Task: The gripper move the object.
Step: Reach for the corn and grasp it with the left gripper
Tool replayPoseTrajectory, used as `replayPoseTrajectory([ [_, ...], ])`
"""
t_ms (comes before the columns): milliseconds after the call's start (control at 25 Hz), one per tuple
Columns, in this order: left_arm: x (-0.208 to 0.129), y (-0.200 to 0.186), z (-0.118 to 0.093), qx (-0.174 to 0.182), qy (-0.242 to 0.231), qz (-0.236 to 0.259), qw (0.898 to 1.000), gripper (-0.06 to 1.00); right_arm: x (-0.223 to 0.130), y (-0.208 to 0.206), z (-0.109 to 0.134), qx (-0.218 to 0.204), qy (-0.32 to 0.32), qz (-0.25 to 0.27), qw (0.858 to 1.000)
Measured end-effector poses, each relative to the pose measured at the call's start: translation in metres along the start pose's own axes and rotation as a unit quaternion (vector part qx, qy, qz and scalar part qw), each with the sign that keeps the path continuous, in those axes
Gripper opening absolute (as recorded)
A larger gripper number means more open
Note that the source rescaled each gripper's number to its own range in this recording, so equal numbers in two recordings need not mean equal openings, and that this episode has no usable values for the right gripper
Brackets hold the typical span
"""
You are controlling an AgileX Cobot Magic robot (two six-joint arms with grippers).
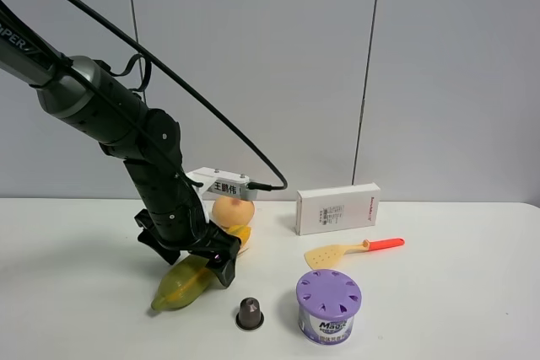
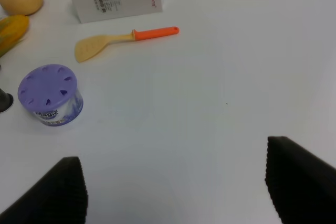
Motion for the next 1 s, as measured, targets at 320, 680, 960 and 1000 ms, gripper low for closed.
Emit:
replayPoseTrajectory([
  [320,0.000,0.000,0.000,0.001,0.001,0.000,1.000,0.85,0.000,0.000,0.000,0.000,0.000,0.000,1.000],
  [680,-0.002,0.001,0.001,0.001,0.004,0.006,1.000,0.17,0.000,0.000,0.000,0.000,0.000,0.000,1.000],
  [960,-0.012,0.000,0.000,-0.002,0.008,0.034,0.999,0.00,0.000,0.000,0.000,0.000,0.000,0.000,1.000],
  [1000,-0.013,0.000,0.000,-0.002,0.008,0.035,0.999,0.00,0.000,0.000,0.000,0.000,0.000,0.000,1.000],
])
Point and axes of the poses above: a point on each arm's last joint axis where the gripper is mounted, y pointing out along that axis toward the gripper, z along the wrist's bending axis when the last joint is at zero, x = y × z, the point moved 10 cm from there along y, pointing out along that axis toward the gripper, and after that the axes turned 6 degrees about y, right-handed, at the moved point
